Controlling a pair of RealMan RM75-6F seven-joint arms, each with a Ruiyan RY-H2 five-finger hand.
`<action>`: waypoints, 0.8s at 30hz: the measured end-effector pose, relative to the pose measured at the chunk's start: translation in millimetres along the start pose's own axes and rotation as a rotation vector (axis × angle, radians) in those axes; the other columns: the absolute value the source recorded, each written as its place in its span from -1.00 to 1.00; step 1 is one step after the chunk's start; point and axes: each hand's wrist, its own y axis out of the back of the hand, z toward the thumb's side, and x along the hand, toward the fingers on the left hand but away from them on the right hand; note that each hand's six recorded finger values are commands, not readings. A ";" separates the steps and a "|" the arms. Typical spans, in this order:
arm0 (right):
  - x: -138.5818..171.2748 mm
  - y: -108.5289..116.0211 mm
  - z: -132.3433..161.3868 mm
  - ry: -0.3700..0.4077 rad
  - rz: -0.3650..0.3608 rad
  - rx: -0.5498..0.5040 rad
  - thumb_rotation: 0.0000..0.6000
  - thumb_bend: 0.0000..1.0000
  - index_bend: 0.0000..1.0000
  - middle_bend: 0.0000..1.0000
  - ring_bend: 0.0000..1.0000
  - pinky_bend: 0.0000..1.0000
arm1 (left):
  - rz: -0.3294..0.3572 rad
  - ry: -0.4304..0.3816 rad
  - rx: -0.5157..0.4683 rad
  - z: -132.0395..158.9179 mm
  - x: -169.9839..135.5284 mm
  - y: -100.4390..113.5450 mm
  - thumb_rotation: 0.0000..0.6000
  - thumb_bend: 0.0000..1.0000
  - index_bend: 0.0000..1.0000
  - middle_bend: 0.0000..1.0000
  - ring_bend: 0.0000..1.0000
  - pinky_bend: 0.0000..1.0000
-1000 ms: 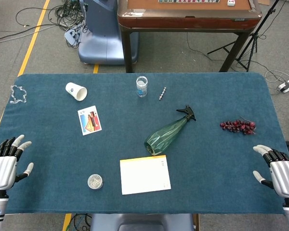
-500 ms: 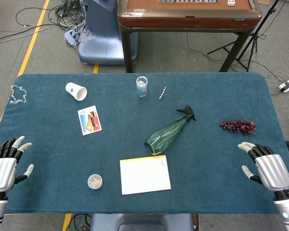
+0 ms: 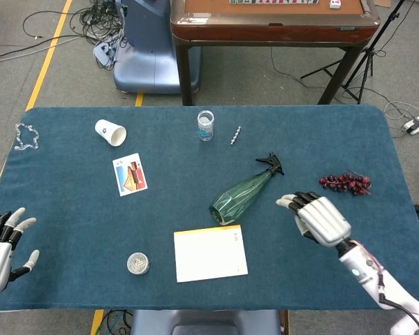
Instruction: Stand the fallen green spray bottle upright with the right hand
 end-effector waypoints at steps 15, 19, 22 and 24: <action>-105.0 -7.0 71.9 0.173 0.033 -0.001 1.00 0.99 -0.52 -0.48 -0.57 -0.41 | 0.008 0.011 0.001 -3.3 -7.0 6.2 1.00 -0.33 -0.57 -0.86 -0.91 -0.93; -126.2 -9.5 84.5 0.191 0.032 0.018 1.00 1.00 -0.52 -0.48 -0.57 -0.42 | 0.008 0.007 0.001 -3.6 -8.5 7.0 1.00 -0.33 -0.57 -0.85 -0.91 -0.93; -136.4 -15.6 90.6 0.193 0.047 0.017 1.00 1.00 -0.51 -0.48 -0.57 -0.42 | 0.009 0.010 0.001 -4.7 -9.6 7.3 1.00 -0.33 -0.57 -0.85 -0.91 -0.93; -136.9 -22.9 93.5 0.193 0.066 0.014 1.00 1.00 -0.52 -0.48 -0.57 -0.43 | 0.009 0.013 0.001 -5.5 -10.4 7.5 1.00 -0.33 -0.57 -0.85 -0.91 -0.93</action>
